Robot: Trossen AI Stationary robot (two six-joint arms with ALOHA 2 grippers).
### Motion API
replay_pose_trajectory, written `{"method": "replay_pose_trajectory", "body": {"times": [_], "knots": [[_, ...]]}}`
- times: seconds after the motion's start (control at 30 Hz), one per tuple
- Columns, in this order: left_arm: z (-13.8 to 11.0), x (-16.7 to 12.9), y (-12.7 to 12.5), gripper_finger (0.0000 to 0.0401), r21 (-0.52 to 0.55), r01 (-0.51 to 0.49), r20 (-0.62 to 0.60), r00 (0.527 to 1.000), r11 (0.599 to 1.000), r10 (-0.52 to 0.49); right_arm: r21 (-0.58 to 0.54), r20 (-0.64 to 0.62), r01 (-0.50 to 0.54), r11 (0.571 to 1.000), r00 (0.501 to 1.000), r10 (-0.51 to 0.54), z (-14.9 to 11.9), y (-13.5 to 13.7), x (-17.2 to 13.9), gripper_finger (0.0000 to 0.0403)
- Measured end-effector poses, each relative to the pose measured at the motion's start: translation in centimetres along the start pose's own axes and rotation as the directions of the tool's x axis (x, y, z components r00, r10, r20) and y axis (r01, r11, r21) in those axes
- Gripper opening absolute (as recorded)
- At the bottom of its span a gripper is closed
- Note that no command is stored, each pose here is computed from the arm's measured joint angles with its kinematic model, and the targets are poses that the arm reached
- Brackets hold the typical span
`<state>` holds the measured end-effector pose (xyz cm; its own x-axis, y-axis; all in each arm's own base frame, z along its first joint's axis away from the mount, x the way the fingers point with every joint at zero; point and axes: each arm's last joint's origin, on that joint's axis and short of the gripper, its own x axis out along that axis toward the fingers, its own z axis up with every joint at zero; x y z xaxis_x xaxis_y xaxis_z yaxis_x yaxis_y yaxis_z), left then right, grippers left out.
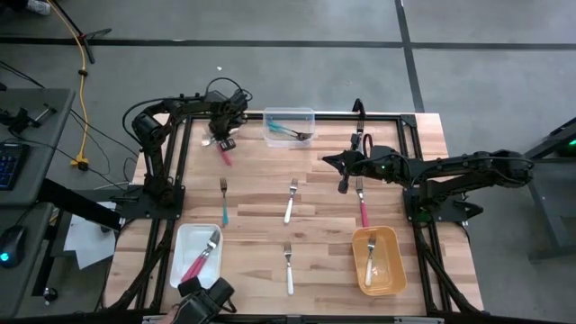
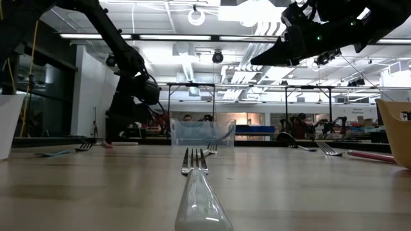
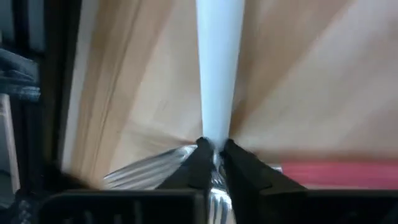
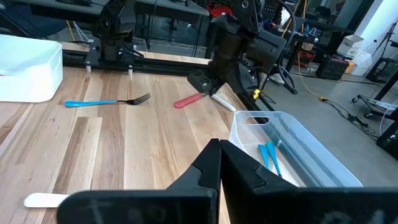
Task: Sort silverware by color (type)
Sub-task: Put the white fork into the yellow bin
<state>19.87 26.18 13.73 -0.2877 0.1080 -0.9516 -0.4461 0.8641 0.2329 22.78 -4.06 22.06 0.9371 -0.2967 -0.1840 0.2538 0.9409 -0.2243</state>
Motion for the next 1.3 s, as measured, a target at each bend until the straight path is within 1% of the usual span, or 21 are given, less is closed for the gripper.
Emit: {"method": "replay_pose_trajectory", "body": {"times": [0.07,0.17,0.3,0.47,0.67,0.77,0.83,0.93,1.0,1.1,1.2,1.3], "knots": [[-0.1,-0.1,-0.1,0.001,0.02,0.005,-0.007,1.0,1.0,-0.005,0.0,0.0,0.0,1.0,1.0,0.0,0.0,0.0,0.0,0.0],[-0.3,-0.1,-0.1,0.0001,0.034,0.009,-0.026,1.0,0.999,-0.008,0.0,0.0,0.0,1.0,1.0,0.0,0.0,0.0,0.0,0.0],[-0.4,-0.5,-0.4,0.0,0.044,0.017,-0.018,1.0,0.999,-0.016,0.0,0.0,0.0,1.0,1.0,0.0,0.0,0.0,0.0,0.0],[-0.5,-1.2,-1.3,0.0,0.061,0.082,-0.001,0.997,0.995,-0.083,0.0,0.0,0.0,1.0,1.0,0.0,0.0,0.0,0.0,0.0],[-0.2,-2.1,-2.9,0.0003,0.102,0.073,0.012,0.997,0.992,-0.075,-0.005,0.0,0.0,1.0,1.0,0.0,0.0,0.0,0.0,0.0],[0.2,-2.4,-3.9,0.0018,0.145,0.06,0.021,0.998,0.988,-0.064,-0.005,0.0,0.0,1.0,1.0,0.0,0.0,0.0,0.0,0.0],[0.6,-2.6,-4.4,0.0034,0.166,0.023,0.043,0.999,0.986,-0.031,-0.005,0.0,0.0,1.0,1.0,0.0,0.0,0.0,0.0,0.0],[0.9,-2.7,-4.5,0.0062,0.169,-0.045,0.057,0.998,0.985,0.036,-0.005,0.0,0.0,1.0,1.0,0.0,0.0,0.0,0.0,0.0],[0.9,-2.7,-4.2,0.0081,0.159,-0.072,0.055,0.996,0.985,0.064,-0.005,0.0,0.0,1.0,1.0,0.0,0.0,0.0,0.0,0.0],[0.7,-2.5,-3.5,0.0105,0.13,-0.064,0.047,0.997,0.989,0.059,-0.005,0.002,-0.007,1.0,1.0,0.007,0.0,0.0,0.0,0.0],[0.4,-2.2,-2.7,0.0118,0.101,-0.055,0.042,0.998,0.993,0.051,-0.005,0.002,-0.008,1.0,1.0,0.008,0.0,0.0,0.0,0.0],[0.5,-1.8,-2.3,0.0121,0.069,0.009,0.055,0.998,0.998,-0.013,-0.005,0.002,-0.007,1.0,1.0,0.007,0.0,0.0,0.0,0.0]]}}
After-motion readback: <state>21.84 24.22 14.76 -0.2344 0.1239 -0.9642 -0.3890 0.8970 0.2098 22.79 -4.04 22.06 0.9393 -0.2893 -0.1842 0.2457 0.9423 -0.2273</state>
